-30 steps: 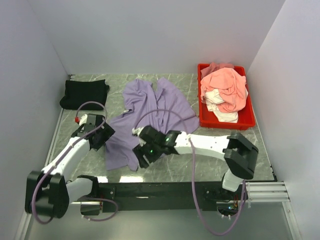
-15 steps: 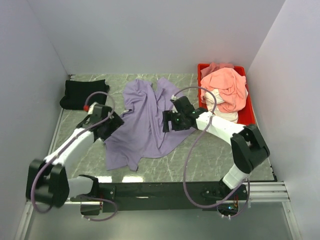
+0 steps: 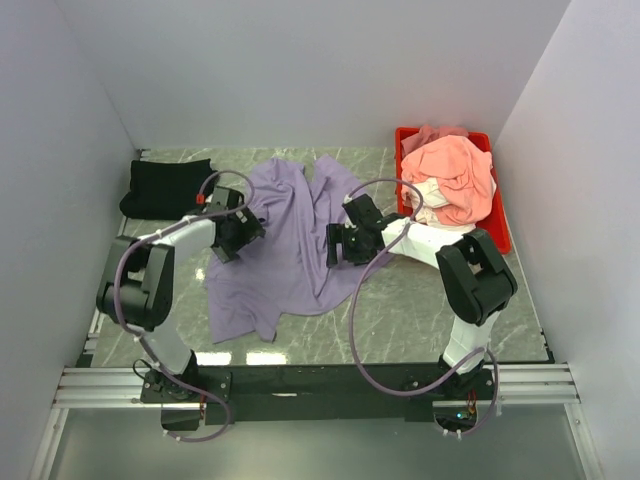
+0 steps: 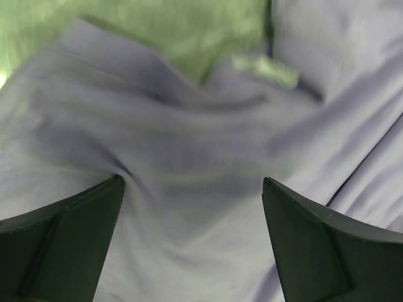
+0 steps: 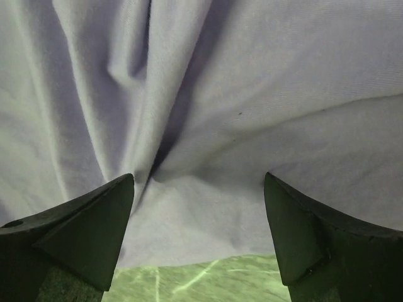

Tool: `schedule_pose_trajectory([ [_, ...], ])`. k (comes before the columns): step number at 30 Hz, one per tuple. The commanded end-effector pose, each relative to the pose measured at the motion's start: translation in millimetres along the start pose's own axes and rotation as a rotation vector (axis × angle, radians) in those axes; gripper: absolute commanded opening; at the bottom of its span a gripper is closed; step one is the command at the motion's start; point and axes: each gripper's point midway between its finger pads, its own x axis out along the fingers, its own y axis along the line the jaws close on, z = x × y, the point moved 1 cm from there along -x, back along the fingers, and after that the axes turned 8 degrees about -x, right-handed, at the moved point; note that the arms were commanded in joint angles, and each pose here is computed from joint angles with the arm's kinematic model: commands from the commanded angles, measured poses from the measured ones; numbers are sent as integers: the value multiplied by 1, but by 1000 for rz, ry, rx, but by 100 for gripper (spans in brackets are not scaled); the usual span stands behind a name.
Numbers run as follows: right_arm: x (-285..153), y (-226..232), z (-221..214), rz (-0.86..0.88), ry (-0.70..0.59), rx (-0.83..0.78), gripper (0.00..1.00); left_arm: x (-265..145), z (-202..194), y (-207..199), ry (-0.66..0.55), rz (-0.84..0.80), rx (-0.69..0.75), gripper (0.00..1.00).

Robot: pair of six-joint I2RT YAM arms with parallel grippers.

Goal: Fold and stack the t-shirts
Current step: Flatten the tshirt out

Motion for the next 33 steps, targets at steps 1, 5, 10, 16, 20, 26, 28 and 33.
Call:
schedule_pose_trajectory([
  [1,5,22,4,46,-17,34,90,20,25,-2,-8,-12,-30,99],
  [5,4,50,5,52,-30,47,90,33,41,-7,-19,-18,-41,99],
  [10,4,80,20,65,-71,60,89,44,60,-6,-47,25,-49,99],
  [16,-9,83,50,35,-151,33,90,19,85,-18,-120,9,-40,99],
  [20,-26,66,65,6,-198,31,92,-18,91,-19,-179,-28,-51,99],
  [26,-17,-14,47,-145,-139,118,93,-61,65,25,-212,8,-132,99],
  [28,-13,-33,34,-166,-115,155,93,-71,55,44,-221,37,-159,99],
  [33,-6,-34,10,-120,-68,180,93,-99,26,109,-268,165,-269,100],
])
